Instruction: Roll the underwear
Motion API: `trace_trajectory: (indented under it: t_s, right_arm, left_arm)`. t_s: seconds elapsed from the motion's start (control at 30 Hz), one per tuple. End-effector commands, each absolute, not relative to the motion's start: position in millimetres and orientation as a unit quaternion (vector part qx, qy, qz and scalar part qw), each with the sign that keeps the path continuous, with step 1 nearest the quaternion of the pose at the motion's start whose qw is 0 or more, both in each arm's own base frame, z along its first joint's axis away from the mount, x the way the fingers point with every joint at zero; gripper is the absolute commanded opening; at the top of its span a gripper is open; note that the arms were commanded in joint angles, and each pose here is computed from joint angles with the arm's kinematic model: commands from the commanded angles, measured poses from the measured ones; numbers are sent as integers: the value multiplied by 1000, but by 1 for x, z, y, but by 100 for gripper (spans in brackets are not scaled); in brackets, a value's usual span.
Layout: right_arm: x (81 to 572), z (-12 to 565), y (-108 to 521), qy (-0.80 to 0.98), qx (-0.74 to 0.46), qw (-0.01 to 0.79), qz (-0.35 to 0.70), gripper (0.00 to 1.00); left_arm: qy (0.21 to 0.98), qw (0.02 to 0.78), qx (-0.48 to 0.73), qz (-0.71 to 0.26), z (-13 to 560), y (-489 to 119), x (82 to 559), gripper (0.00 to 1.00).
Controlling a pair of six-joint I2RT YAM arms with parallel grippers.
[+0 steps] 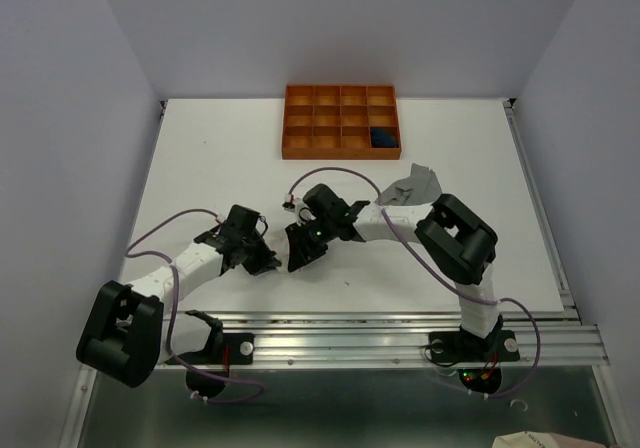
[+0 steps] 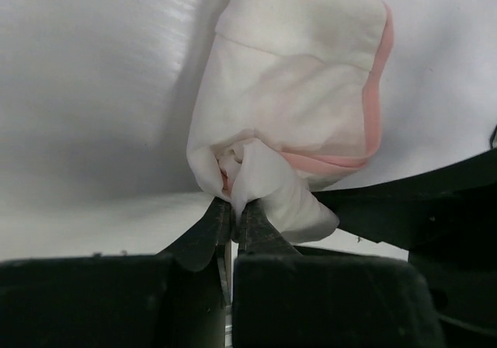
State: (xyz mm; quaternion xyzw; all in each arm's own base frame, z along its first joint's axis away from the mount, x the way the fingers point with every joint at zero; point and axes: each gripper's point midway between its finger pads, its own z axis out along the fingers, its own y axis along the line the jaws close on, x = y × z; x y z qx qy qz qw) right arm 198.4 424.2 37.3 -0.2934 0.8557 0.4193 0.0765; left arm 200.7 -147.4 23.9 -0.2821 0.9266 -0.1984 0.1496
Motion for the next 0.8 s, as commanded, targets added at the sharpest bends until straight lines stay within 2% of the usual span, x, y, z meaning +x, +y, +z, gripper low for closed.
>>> trace_trajectory:
  t_s: [0.0,0.23,0.33,0.77]
  right_arm:
    - [215,67,421,835,-350,162,392,43]
    - [275,90,379,867,-271,248,337,43]
    - [289,93,366,867,-274,283,304,45]
    - [276,79,375,791,-430,289,324,43]
  left_arm:
    - [941,177,-244,-152,16,-132,210,0]
    - [959,158,-191,-139,8,-135,214,0]
    - [962,154,-181,-134,8,-135,217,0]
    - [963,138,-162,-164,9,-148,221,0]
